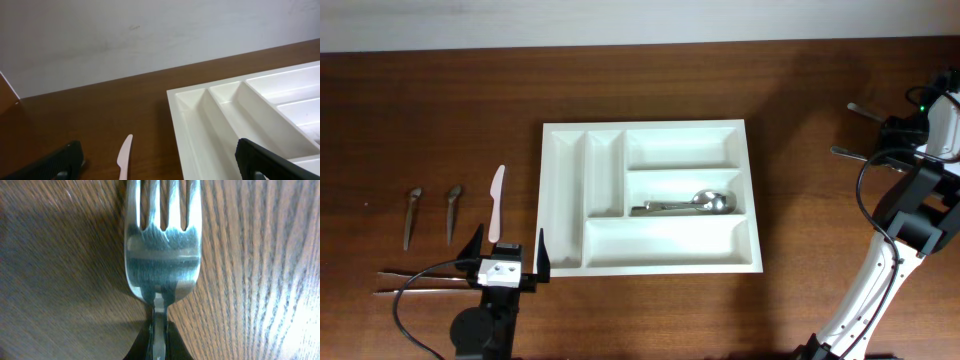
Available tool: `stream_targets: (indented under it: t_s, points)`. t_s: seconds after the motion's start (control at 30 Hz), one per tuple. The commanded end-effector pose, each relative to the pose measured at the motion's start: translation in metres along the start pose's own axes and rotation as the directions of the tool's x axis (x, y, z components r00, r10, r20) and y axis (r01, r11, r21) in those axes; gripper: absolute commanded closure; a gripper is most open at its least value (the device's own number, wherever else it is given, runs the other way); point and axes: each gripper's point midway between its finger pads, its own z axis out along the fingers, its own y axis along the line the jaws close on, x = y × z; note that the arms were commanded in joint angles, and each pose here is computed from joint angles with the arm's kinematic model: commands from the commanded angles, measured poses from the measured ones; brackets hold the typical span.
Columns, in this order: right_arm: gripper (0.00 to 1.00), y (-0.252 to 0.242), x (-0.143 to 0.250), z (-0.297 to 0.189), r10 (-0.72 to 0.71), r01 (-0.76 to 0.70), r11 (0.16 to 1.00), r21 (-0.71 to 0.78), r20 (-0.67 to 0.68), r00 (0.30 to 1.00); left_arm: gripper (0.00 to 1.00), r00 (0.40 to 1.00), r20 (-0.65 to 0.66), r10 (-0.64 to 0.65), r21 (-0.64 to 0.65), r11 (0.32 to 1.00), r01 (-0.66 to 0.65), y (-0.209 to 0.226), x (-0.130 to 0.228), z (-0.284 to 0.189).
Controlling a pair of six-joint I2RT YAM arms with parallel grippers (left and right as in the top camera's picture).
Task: Pack container
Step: 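Lift the fork and carry it over the tray's middle compartment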
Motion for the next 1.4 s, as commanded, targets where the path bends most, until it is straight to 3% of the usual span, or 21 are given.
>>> stream_targets:
  t_s: [0.0, 0.3, 0.63, 0.87, 1.0, 1.37]
  points:
    - [0.96, 0.009, 0.014, -0.011, -0.061, 0.060, 0.997, -0.037, -0.019, 0.998, 0.01, 1.000, -0.002, 0.016, -0.013, 1.000, -0.016, 0.002, 0.002, 0.000]
    - [0.96, 0.034, 0.061, -0.082, -0.187, 0.193, 0.965, -0.179, 0.052, 0.981, 0.01, 1.000, -0.002, 0.016, -0.013, 1.000, -0.016, 0.002, 0.002, 0.000]
    - [0.96, 0.003, 0.179, -0.124, -0.335, 0.329, 0.929, -0.171, -0.005, 0.942, 0.01, 1.000, -0.002, 0.016, -0.012, 1.000, -0.016, 0.002, 0.002, 0.000]
    - [0.96, -0.029, 0.296, -0.123, -0.492, 0.464, 0.864, -0.193, -0.134, 0.860, 0.01, 1.000, -0.002, 0.016, -0.012, 1.000, -0.016, 0.002, 0.002, 0.000]
    - [0.96, -0.054, 0.344, -0.117, -0.523, 0.500, 0.849, -0.170, -0.141, 0.841, 0.01, 1.000, -0.002, 0.016, -0.012, 1.000, -0.016, 0.002, 0.002, 0.000]
    - [0.95, -0.092, 0.398, -0.105, -0.584, 0.573, 0.809, -0.129, -0.070, 0.809, 0.01, 1.000, -0.002, 0.016, -0.012, 1.000, -0.016, 0.002, 0.002, 0.000]
